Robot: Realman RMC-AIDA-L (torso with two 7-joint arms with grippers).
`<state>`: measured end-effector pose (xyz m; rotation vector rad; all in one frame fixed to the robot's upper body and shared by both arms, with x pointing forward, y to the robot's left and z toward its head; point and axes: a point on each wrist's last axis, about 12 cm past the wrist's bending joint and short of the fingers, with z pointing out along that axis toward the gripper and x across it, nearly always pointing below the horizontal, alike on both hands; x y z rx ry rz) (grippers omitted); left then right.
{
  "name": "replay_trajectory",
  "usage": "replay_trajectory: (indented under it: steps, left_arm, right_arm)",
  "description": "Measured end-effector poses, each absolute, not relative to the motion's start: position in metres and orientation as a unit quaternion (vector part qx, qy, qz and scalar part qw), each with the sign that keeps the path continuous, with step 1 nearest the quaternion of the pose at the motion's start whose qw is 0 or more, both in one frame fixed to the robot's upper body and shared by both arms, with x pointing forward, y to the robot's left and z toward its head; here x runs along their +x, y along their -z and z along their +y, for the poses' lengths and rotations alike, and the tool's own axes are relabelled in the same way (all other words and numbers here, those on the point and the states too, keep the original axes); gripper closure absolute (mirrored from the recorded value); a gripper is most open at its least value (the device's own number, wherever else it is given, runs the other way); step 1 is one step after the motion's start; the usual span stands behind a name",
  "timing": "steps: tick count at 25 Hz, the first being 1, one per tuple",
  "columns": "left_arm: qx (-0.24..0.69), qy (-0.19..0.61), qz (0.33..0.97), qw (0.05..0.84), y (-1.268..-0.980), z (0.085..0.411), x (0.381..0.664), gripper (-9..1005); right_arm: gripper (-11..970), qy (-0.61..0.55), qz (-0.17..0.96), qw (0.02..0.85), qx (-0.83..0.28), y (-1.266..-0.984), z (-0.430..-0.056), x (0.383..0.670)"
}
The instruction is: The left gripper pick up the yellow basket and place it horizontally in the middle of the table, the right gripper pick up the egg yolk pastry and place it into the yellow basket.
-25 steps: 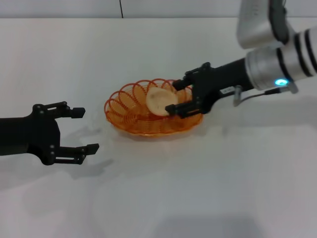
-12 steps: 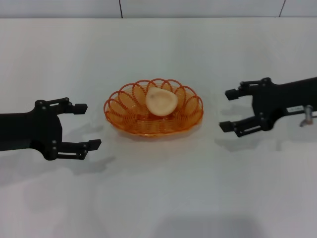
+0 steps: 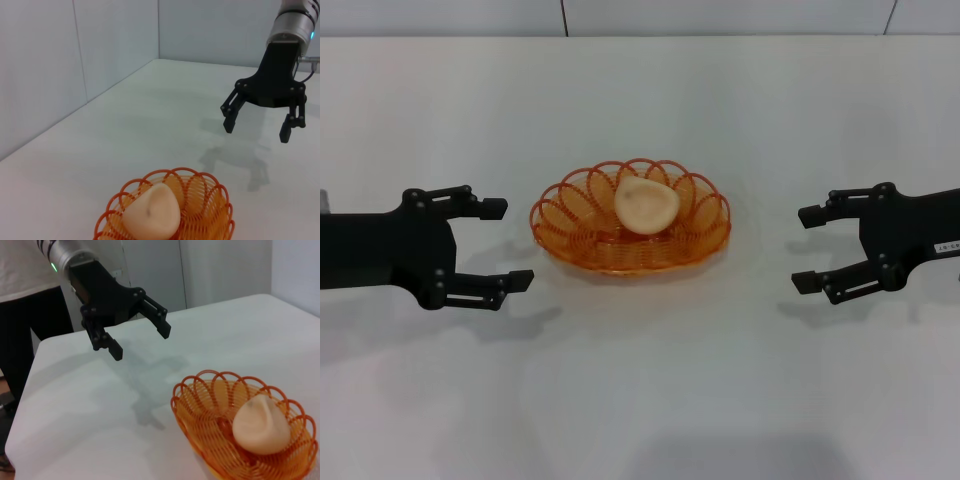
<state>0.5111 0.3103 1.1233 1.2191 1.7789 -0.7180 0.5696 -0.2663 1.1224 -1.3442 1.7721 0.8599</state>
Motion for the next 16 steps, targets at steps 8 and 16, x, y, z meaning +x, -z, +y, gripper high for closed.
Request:
replay_trajectory:
  steps: [8,16]
  left_arm:
    - [0.485,0.286,0.711,0.421,-1.1238,0.3097,0.5123,112]
    - [0.483,0.288,0.712,0.42,-1.1243,0.3092,0.5129,112]
  right_arm:
    - [83,-0.334,0.691,0.377,-0.518,-1.124,-0.2762,0.5678]
    - [83,-0.336,0.692,0.376,-0.517,-1.1222,-0.277,0.5666]
